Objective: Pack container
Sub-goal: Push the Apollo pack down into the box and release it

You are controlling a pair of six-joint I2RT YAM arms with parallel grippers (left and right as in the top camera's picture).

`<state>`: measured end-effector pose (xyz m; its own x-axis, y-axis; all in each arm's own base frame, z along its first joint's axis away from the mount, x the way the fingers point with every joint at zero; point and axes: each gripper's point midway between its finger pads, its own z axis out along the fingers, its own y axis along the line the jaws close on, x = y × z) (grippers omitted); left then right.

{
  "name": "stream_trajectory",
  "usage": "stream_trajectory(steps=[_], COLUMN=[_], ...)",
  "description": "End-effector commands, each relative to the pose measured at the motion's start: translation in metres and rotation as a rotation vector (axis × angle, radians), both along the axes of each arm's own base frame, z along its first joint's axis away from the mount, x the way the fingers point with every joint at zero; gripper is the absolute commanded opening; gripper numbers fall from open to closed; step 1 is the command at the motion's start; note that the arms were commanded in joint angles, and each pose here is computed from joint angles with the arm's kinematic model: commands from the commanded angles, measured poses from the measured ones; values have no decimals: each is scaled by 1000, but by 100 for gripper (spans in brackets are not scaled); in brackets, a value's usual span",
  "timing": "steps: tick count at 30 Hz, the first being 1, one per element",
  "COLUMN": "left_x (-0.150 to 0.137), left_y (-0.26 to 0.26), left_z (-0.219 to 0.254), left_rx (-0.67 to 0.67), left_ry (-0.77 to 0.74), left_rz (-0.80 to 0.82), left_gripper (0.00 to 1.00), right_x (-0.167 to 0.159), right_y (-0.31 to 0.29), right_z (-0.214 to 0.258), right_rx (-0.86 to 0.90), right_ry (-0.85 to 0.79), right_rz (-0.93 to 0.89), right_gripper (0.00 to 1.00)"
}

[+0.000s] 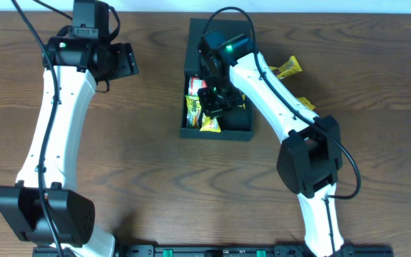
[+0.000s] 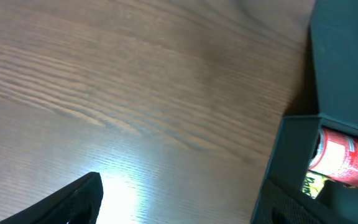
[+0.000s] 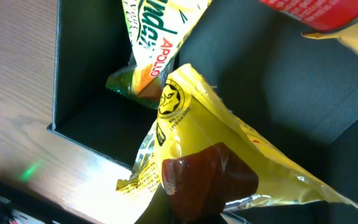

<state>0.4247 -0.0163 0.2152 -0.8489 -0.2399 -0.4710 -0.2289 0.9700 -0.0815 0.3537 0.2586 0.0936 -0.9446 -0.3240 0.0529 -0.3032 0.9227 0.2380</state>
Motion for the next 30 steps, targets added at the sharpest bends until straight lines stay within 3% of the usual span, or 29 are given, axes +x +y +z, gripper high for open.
stream_trajectory(steps=[1,7,26,30], left_x=[-1,-2,-2,-2], left_y=[5,5,5,5], left_z=[-4,-4,-4,-4], left_rx=[24,24,24,24], left_ry=[17,18,18,18], left_rz=[1,1,1,1], left_gripper=[82,83,86,90], right_x=[4,19,11,11], right_y=[3,2,-1,0], right_z=[7,6,-18,-18], right_rx=[-1,-21,-56,-50], right_ry=[-35,-99,-27,-33], right_rz=[6,-22,6,20], right_gripper=[2,2,2,1])
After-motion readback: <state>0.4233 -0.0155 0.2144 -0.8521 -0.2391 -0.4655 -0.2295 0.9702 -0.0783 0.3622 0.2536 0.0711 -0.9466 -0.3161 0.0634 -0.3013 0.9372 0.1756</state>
